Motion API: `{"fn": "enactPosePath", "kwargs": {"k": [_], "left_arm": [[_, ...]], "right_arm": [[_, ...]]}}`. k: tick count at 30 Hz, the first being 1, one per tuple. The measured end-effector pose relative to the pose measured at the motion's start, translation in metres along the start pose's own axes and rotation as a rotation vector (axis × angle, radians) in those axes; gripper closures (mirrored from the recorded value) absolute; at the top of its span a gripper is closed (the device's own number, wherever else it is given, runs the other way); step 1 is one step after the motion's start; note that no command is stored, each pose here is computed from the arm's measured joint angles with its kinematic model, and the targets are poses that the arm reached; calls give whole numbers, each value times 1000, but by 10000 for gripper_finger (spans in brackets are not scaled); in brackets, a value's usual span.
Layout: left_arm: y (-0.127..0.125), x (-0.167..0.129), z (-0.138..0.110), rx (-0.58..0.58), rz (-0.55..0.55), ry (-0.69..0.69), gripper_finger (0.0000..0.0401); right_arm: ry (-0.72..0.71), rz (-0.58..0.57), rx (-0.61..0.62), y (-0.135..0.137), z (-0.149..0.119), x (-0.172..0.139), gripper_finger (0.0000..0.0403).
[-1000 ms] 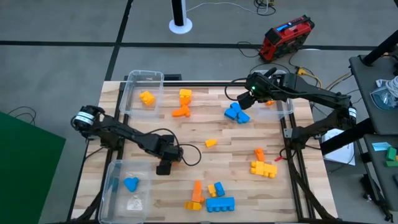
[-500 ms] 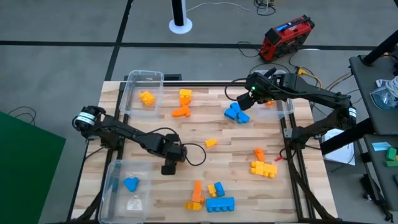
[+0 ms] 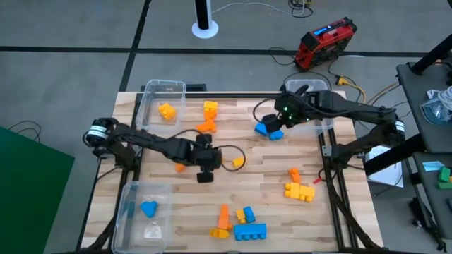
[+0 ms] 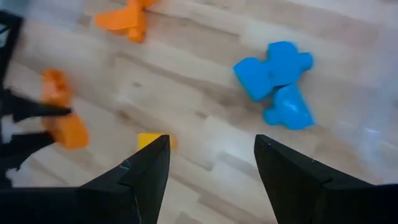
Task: Sort blocks
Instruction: Put the middle left orange game piece into the top right transparent bin
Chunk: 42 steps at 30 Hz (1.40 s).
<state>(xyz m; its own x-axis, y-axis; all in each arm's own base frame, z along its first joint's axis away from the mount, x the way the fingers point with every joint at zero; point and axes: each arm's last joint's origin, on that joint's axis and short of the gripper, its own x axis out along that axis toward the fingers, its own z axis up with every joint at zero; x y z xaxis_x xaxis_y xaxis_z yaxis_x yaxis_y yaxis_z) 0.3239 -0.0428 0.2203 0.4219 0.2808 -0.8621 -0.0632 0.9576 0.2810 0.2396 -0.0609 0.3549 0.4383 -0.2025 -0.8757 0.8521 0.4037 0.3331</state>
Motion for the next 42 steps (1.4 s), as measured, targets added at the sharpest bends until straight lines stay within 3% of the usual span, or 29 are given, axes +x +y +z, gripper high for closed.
{"fn": "enactPosePath", "kwargs": {"k": [8,13,19,27,35,42], "left_arm": [[39,-27,41,-35,88,-141,248],[56,-46,62,-51,113,-233,248],[60,-51,70,-78,118,-291,248],[60,-52,72,-87,117,-317,248],[58,-52,73,-104,97,-323,248],[59,-52,75,-118,96,-347,248]], "right_arm": [[25,144,45,20,-22,21,177],[1,241,60,32,-27,27,154],[-33,363,57,47,-23,28,117],[-15,433,37,65,-19,49,89],[-12,416,6,77,-14,61,100],[-22,429,-2,83,-12,65,140]]}}
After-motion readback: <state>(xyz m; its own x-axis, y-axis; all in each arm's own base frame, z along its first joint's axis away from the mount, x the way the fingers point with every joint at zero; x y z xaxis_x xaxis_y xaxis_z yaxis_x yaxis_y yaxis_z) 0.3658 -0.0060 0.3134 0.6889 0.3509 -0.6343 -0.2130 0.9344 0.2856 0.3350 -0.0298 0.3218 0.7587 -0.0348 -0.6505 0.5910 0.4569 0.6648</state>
